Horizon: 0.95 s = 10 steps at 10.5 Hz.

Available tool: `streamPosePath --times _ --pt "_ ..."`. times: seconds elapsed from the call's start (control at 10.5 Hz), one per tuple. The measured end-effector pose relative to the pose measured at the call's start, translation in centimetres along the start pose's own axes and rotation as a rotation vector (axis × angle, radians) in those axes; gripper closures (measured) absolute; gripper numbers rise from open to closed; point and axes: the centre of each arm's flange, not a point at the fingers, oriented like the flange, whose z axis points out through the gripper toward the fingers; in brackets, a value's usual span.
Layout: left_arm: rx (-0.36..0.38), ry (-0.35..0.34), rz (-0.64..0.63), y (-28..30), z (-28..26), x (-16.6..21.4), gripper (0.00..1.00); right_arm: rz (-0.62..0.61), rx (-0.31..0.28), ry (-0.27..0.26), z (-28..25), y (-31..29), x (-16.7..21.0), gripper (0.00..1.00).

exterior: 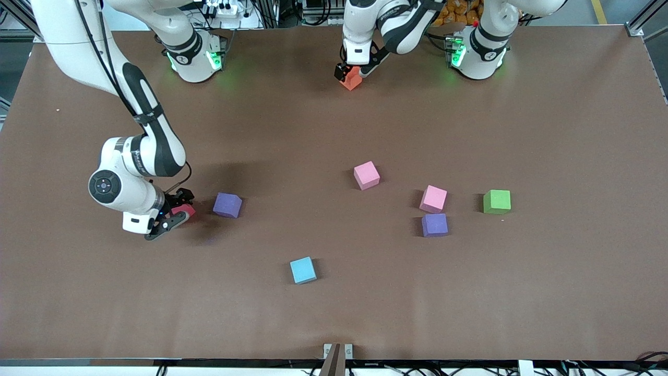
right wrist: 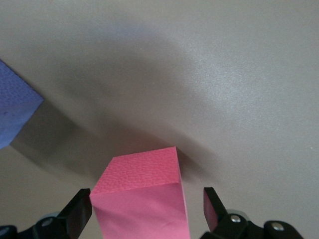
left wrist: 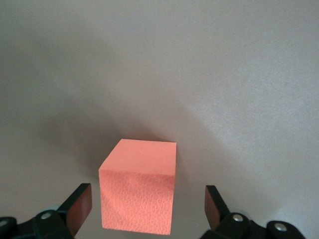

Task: Arrange blocks into number 1
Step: 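Lift the orange cube and set it down with the left gripper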

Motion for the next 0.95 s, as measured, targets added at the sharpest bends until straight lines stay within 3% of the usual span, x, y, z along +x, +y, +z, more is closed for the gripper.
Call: streamPosePath --times 0.29,0.48,0.67,0.95 --pt "0.007 -0.011 -0.002 -0.2 1.3 -0.2 0.00 -0.007 -0.012 0.006 0.9 0.4 -0.6 0.11" --pt "0.004 -0.022 -0.003 -0.2 1.7 -0.2 0.01 -0.010 -0.013 0.006 1.0 0.3 -0.6 0.38" --pt "0.005 -0.020 0.012 -0.3 2.1 -0.2 0.07 -0.004 -0.015 0.009 0.9 0.2 -0.5 0.38" --pt "-0.036 0.018 0.118 0.1 1.7 -0.2 0.39 0.102 -0.038 0.060 -1.7 0.1 0.5 0.38"
